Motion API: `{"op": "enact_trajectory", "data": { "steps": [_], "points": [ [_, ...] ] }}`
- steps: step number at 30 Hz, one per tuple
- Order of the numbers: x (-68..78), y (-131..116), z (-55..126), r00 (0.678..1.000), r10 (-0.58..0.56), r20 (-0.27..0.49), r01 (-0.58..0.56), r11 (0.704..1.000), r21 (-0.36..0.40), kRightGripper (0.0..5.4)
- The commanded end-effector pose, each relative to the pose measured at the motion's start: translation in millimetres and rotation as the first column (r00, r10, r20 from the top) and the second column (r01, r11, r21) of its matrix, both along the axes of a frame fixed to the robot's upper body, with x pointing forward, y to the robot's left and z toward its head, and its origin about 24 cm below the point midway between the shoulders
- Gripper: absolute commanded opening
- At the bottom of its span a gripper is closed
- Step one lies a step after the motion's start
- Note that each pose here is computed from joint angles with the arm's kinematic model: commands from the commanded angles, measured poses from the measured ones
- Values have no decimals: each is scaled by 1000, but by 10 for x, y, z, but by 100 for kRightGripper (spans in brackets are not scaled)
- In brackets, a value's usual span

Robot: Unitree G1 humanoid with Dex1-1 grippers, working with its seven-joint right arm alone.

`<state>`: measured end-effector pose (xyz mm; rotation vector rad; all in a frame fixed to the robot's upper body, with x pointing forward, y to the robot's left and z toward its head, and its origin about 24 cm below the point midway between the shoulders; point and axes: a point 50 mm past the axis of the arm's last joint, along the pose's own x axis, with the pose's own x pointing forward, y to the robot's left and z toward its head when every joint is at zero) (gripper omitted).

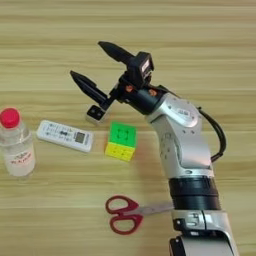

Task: Move the objects on the table

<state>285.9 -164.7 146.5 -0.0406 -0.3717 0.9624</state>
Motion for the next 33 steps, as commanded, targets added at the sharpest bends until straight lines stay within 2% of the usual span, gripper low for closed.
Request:
{"op": "enact_trajectory", "data": {
  "steps": [1,8,15,19,24,33],
  "points": [
    [-29,26,295,983,20,183,-4,996,-84,538],
    [-66,95,198,990,90,112,-72,986,-151,538],
    [-208,232,226,972,203,118,-169,953,-252,538],
    [-285,333,253,955,278,101,-242,930,-278,538],
    [-288,428,220,937,342,70,-304,897,-323,538],
    [-249,548,98,919,393,12,-365,864,-346,538]
  ]
}}
